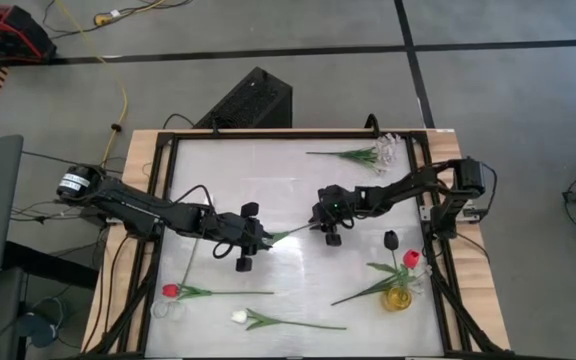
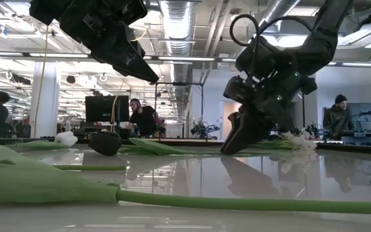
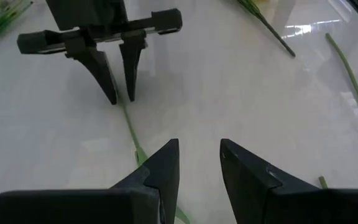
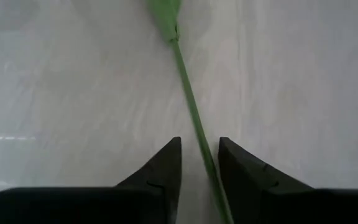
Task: Sort flowers into vase by color
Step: Put the black flower into the yellow vase
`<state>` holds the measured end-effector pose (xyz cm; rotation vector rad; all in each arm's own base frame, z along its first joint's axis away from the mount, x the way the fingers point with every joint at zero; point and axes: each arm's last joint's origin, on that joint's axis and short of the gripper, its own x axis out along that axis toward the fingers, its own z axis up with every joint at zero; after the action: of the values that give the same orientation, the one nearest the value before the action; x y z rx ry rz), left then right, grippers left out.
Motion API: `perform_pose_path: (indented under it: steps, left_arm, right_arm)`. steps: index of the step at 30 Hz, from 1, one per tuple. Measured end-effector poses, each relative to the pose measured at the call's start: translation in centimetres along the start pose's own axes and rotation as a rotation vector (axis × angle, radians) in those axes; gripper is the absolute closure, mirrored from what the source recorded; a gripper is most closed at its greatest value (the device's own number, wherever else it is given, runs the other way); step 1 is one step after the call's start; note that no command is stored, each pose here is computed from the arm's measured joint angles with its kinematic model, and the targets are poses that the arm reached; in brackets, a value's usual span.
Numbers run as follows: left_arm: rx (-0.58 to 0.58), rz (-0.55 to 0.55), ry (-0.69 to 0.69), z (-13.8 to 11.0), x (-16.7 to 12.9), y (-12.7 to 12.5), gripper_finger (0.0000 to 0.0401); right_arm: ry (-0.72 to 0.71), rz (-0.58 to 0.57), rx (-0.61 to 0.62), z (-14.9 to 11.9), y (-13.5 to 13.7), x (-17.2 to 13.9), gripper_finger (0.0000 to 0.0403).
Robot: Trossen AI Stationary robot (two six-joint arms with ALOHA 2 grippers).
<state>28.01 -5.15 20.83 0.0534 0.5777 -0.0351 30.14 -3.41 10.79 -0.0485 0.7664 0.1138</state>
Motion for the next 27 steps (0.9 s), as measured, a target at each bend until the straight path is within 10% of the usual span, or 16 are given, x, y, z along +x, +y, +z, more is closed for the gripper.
perform_pose_path:
  steps: [8,17,27]
  left_arm:
    - [0.065,0.005,-0.009,0.1,0.0,0.0,0.0296]
    - [0.142,0.109,-0.170,1.7,-0.2,0.2,0.0296]
    - [0.068,0.038,-0.617,-0.5,-1.7,0.8,0.0296]
  right_arm:
    - [0.075,0.021,0.057,-1.5,0.3,1.6,0.0384]
    - [0.019,0.020,0.137,0.3,0.7,-1.3,0.0387]
    - [-0.422,-0.042,0.259,0.0,-0.1,-7.1,0.0387]
